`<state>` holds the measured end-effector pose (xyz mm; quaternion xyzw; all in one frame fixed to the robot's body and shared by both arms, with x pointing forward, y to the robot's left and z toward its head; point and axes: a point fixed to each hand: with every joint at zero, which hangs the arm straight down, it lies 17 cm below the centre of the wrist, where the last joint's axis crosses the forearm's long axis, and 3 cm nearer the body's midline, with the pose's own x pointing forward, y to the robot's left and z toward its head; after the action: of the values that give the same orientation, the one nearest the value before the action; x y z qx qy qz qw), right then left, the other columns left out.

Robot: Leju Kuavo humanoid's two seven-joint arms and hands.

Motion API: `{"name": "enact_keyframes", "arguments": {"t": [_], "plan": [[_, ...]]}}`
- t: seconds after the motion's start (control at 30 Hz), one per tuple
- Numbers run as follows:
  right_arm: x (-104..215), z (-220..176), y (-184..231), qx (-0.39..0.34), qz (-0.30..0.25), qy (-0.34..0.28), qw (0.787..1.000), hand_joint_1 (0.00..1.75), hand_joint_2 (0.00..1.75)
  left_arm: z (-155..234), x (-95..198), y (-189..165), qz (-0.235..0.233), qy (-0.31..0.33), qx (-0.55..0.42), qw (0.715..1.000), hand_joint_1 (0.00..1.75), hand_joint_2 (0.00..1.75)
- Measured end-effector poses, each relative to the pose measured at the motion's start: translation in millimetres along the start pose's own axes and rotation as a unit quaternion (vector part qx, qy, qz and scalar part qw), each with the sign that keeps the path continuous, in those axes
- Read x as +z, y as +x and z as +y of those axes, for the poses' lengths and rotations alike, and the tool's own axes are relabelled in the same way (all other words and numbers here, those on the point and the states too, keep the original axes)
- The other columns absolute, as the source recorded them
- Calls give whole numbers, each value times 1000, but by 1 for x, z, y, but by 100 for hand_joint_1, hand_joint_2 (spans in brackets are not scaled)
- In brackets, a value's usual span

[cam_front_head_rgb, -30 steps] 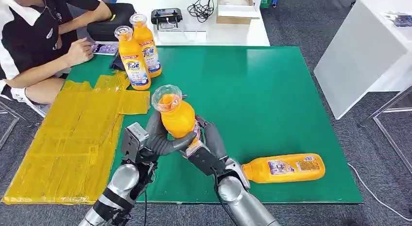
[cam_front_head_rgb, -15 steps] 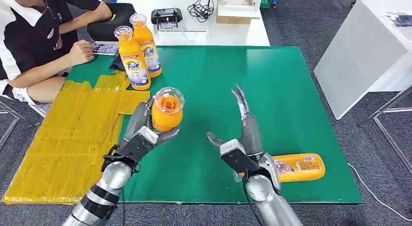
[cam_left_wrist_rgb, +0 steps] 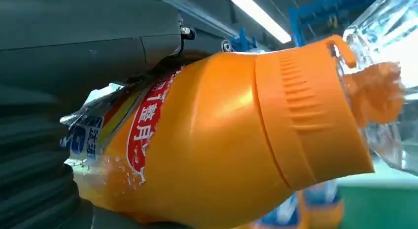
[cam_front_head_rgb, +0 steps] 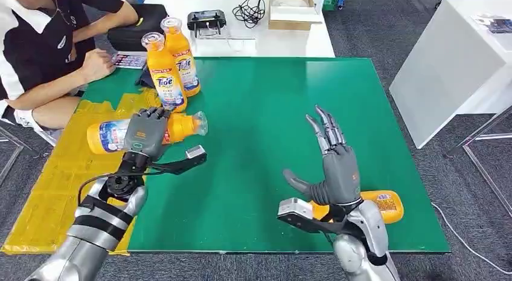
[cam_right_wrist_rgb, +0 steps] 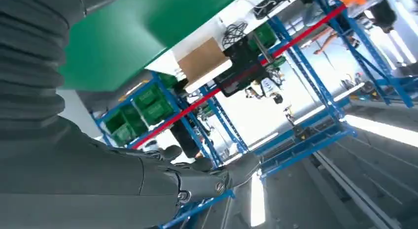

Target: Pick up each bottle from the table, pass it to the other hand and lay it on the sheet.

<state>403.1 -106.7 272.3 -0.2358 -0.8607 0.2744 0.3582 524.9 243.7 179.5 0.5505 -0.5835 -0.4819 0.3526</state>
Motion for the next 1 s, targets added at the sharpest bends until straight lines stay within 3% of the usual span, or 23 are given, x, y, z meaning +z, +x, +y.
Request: {"name": "enact_keyframes", "arguments": {"t": [0.33, 0.37, 0.4, 0.43, 0.47, 0.7, 1.0], "plan": [[7, 20, 8, 43, -9, 42, 998, 0, 175, -118, 40, 18, 16, -149, -10, 989, 175, 175], [9, 22, 7, 44, -9, 48, 998, 0, 175, -123, 40, 17, 22, -153, -5, 988, 49, 175], [10, 24, 7, 44, -9, 50, 998, 0, 175, -127, 41, 15, 28, -157, -1, 987, 49, 175], [11, 26, 6, 45, -9, 55, 997, 0, 175, -130, 42, 10, 39, -156, 4, 987, 7, 175], [13, 29, 4, 46, -8, 61, 997, 0, 175, -131, 42, 4, 52, -153, 9, 987, 0, 175], [40, 54, -15, 58, 8, 122, 991, 0, 175, -135, 47, -35, 119, -131, 30, 984, 0, 175], [110, 92, -66, 67, 54, 245, 966, 0, 175, -129, 50, -47, 132, -100, 57, 984, 0, 175]]}}
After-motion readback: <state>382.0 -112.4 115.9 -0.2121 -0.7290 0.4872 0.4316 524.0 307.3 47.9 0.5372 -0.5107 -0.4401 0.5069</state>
